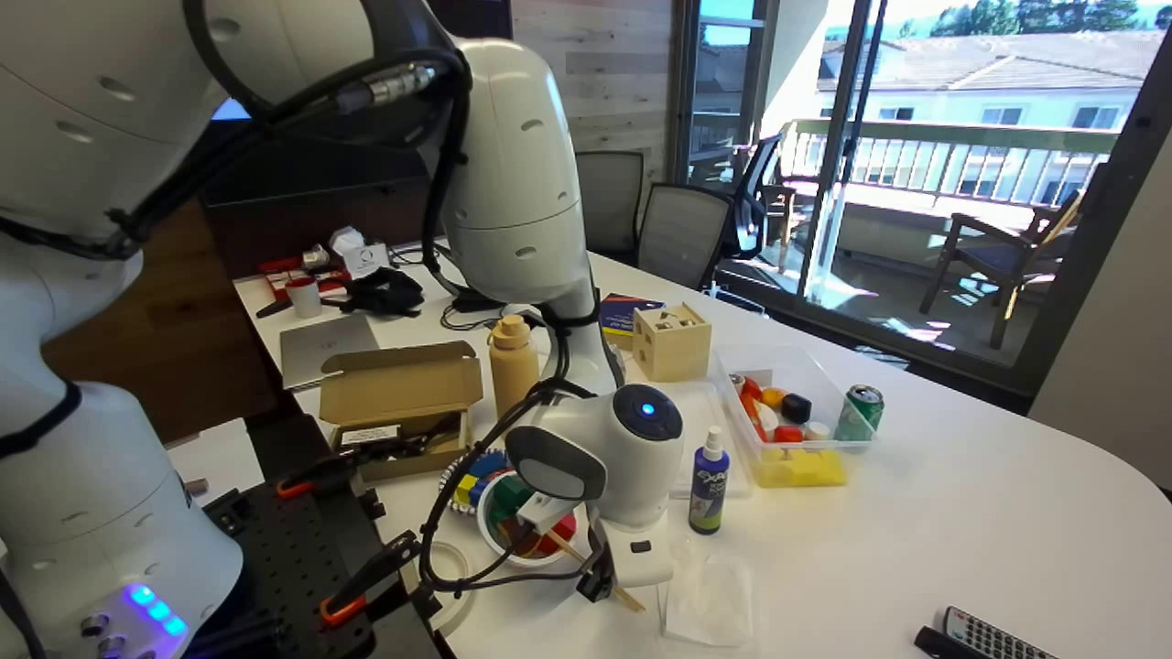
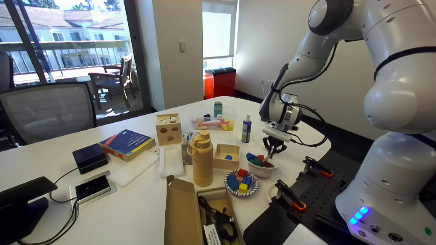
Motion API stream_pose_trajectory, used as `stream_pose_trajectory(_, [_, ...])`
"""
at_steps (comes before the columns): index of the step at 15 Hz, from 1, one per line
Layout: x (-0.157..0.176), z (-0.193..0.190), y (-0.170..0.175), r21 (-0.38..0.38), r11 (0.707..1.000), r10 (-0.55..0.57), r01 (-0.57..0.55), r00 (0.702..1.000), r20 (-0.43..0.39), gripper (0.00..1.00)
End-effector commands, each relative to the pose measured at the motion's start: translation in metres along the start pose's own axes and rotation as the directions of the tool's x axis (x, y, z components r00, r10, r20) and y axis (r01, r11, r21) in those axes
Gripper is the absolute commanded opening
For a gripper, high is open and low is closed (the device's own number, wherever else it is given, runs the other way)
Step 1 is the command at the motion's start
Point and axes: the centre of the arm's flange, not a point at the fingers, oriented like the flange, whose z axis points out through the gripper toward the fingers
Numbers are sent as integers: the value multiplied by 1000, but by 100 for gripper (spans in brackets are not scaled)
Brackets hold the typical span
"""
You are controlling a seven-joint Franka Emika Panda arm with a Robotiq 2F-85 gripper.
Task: Use the chopsticks to stir the blocks in the white bowl.
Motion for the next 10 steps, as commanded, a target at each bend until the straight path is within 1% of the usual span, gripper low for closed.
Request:
stream_pose_trajectory(1, [2,3,-4,22,1000,-12,12,999,31,44])
stream_pose_trajectory(5, [0,0,-8,30,999,-19,18,999,30,73])
stream_pose_trajectory(8, [0,2,-10,27,999,-21,20,999,32,97])
stream_pose_trajectory(9, [0,2,-10,26,999,-21,20,999,32,100])
stream_pose_trajectory(10, [1,2,-10,26,999,-21,20,999,31,100])
